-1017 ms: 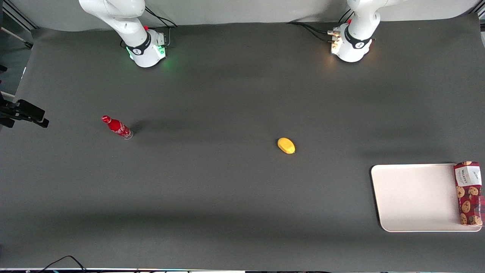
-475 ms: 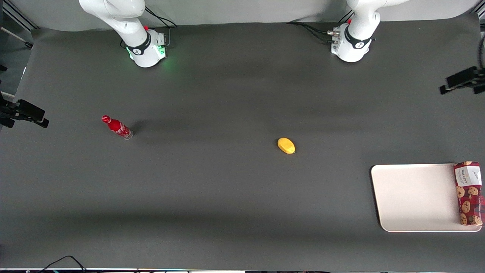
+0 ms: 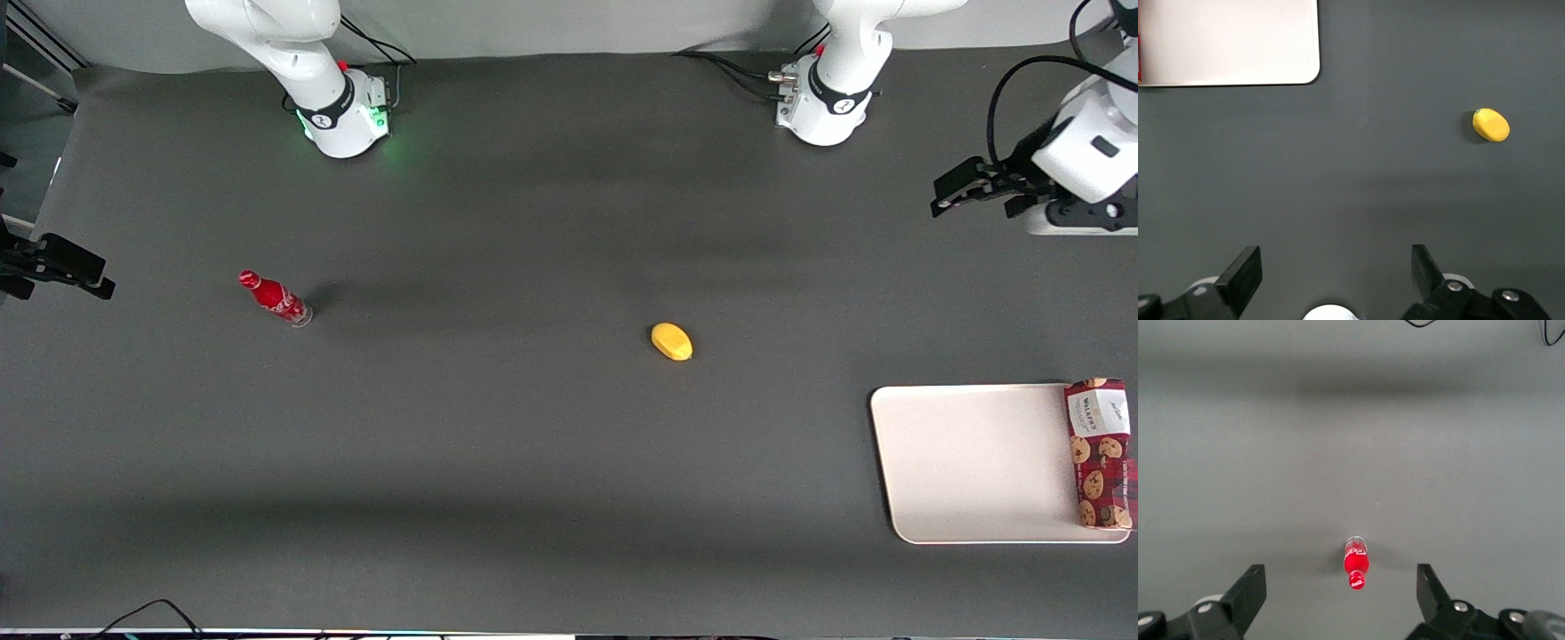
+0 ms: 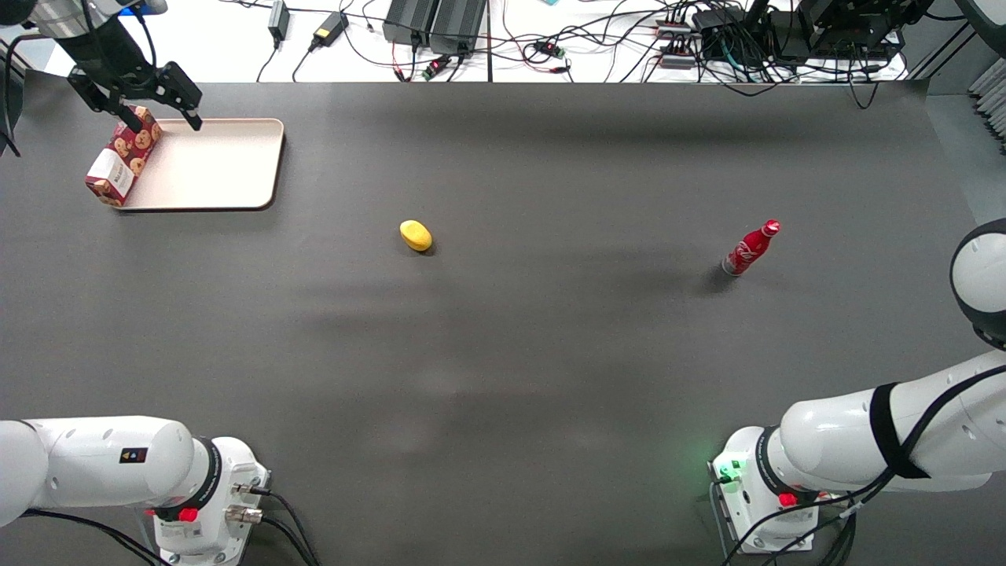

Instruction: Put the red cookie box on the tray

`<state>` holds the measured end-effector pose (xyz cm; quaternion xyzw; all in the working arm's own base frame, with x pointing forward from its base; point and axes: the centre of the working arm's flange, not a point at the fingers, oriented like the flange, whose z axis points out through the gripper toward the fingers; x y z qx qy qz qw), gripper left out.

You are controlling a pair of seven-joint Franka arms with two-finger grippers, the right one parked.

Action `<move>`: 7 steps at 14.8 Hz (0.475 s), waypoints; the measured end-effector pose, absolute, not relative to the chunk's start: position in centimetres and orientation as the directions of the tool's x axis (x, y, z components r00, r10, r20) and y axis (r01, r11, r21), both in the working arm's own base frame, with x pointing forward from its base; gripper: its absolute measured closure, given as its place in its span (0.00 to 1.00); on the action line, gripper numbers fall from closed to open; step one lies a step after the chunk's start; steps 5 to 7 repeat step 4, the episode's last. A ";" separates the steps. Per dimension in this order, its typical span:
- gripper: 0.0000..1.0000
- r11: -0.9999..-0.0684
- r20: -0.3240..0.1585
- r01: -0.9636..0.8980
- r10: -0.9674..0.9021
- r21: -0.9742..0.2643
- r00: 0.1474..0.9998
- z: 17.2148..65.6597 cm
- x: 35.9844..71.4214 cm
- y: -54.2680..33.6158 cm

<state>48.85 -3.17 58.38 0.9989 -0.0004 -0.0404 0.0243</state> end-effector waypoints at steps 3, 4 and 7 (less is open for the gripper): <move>0.00 -0.999 -0.075 -0.031 -0.030 -0.016 0.997 58.5 48.8 -3.9; 0.00 -0.999 -0.071 -0.025 -0.023 -0.023 0.997 58.7 49.0 -3.4; 0.00 -0.999 -0.071 -0.025 -0.023 -0.023 0.997 58.7 49.0 -3.4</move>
